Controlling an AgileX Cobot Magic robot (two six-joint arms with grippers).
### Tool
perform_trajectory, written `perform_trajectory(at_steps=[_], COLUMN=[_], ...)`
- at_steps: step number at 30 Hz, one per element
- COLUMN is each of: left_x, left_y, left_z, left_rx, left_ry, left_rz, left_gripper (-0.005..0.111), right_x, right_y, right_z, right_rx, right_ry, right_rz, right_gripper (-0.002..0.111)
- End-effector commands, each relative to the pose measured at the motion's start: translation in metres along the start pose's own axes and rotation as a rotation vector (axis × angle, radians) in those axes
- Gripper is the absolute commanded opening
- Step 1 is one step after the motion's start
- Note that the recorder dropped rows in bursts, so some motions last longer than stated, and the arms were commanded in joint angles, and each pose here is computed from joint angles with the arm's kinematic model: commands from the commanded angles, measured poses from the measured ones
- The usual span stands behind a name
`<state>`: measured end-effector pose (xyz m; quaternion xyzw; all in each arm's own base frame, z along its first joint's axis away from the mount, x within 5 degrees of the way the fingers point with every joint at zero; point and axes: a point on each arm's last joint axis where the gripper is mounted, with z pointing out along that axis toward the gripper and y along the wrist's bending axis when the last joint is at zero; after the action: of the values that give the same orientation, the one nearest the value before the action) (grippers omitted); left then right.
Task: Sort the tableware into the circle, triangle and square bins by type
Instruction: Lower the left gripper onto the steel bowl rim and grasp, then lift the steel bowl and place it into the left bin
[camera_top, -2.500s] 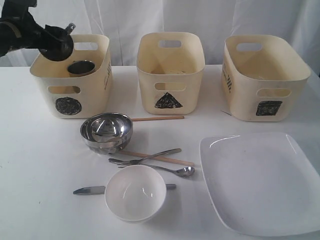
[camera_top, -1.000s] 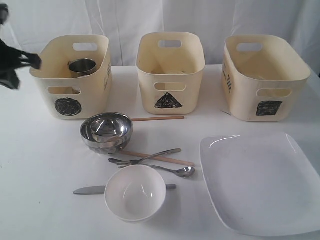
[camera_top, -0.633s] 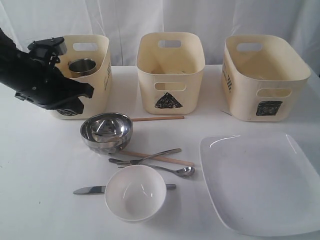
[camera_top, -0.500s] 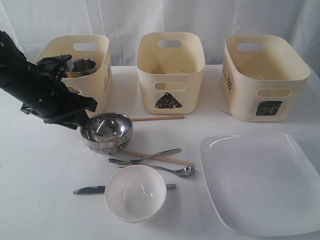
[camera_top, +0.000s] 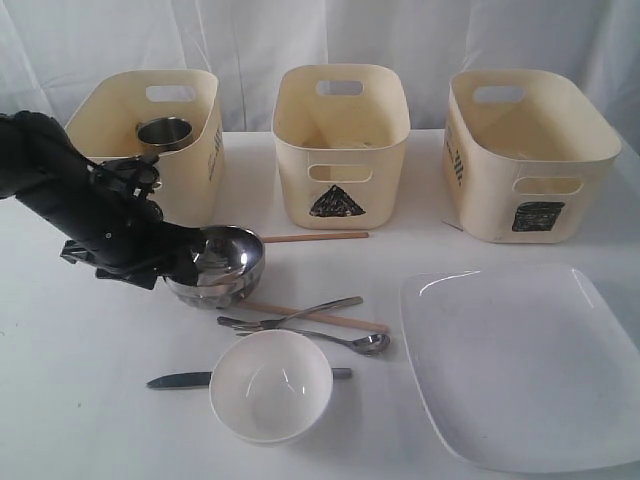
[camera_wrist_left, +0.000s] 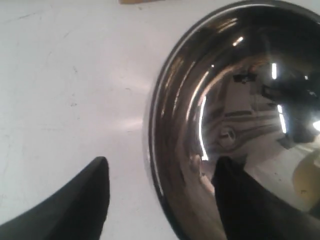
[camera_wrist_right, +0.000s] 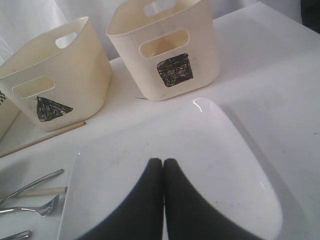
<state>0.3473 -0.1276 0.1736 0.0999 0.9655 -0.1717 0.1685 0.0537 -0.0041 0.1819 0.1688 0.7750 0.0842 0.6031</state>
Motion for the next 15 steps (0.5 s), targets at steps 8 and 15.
perform_trajectory(at_steps=[8,15], left_x=[0.020,0.009], left_y=[-0.006,-0.014], left_z=[0.002,-0.033], left_rx=[0.057,0.045], left_ry=[0.210,0.069], left_rz=[0.001,0.037], left_gripper=[0.000,0.000], right_x=[-0.001,-0.001], right_y=[0.000,0.000], right_z=[0.000,0.000], right_rx=[-0.001,-0.001], right_ry=[-0.014,-0.012], right_rz=[0.002,0.002], right_gripper=[0.000,0.000])
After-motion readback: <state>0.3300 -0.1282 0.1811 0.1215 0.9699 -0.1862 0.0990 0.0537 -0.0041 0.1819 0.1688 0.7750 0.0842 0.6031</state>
